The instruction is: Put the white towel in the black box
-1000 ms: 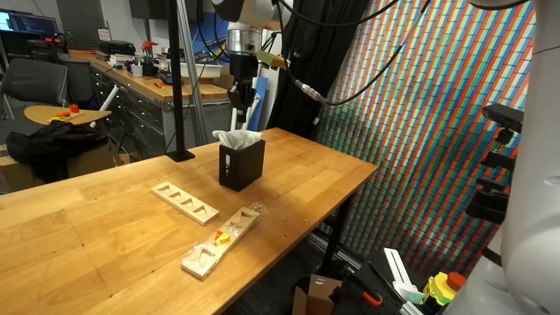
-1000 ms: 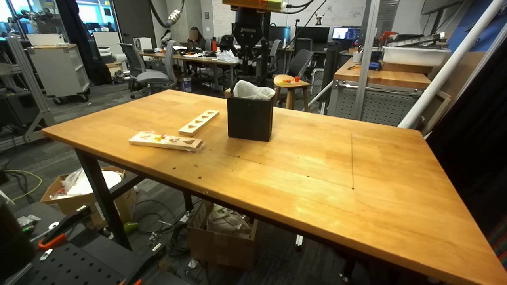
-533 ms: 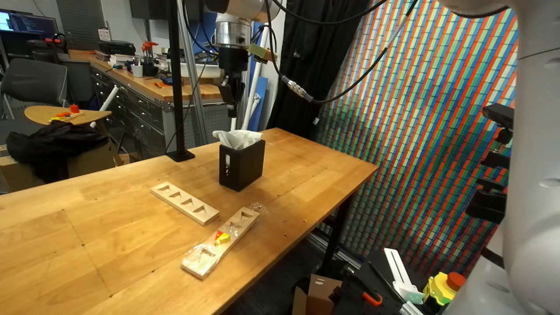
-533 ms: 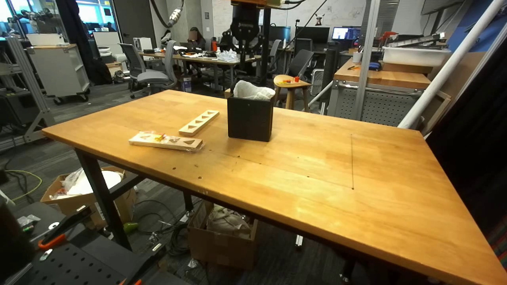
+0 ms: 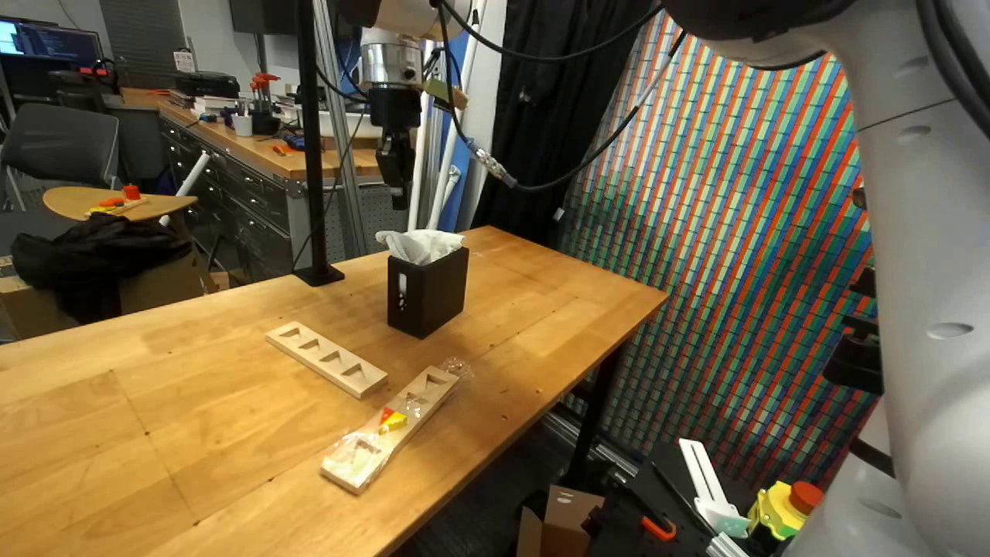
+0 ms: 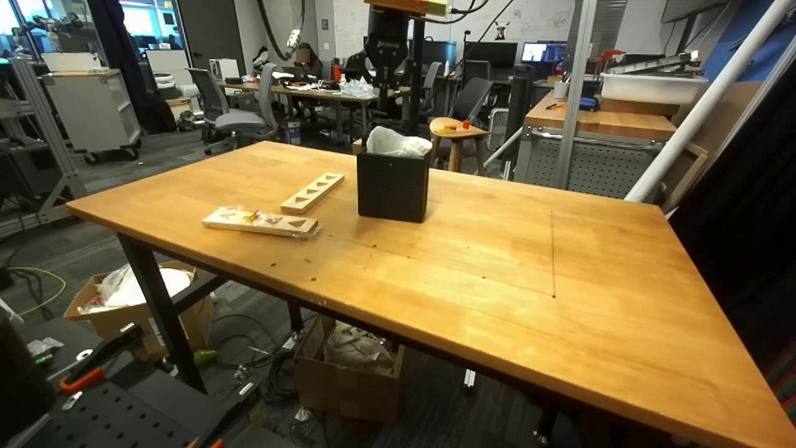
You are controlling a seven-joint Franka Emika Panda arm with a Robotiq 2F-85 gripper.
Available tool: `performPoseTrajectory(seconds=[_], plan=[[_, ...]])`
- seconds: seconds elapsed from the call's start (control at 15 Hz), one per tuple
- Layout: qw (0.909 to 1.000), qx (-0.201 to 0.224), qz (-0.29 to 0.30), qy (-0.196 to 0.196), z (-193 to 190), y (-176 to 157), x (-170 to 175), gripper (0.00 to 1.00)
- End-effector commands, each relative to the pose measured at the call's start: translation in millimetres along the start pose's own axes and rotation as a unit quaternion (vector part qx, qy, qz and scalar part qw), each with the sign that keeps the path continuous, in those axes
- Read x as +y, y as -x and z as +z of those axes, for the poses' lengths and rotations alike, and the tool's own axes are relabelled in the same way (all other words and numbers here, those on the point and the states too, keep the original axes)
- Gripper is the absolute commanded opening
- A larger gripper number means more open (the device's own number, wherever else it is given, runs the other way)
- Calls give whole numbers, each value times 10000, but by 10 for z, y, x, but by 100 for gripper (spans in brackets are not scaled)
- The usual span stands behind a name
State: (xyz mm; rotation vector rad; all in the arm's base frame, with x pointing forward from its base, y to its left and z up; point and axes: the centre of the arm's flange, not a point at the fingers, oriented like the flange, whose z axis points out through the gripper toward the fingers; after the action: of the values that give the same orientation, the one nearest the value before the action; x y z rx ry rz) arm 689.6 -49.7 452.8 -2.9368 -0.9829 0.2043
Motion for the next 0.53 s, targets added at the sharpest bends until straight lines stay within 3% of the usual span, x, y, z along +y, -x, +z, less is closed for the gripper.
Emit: performPoseTrajectory(seconds=[0.0,0.47], plan=[[9993,-185,-312,72,-134,-312,186,4],[9995,247,-174,116,-242,-339,473,3]])
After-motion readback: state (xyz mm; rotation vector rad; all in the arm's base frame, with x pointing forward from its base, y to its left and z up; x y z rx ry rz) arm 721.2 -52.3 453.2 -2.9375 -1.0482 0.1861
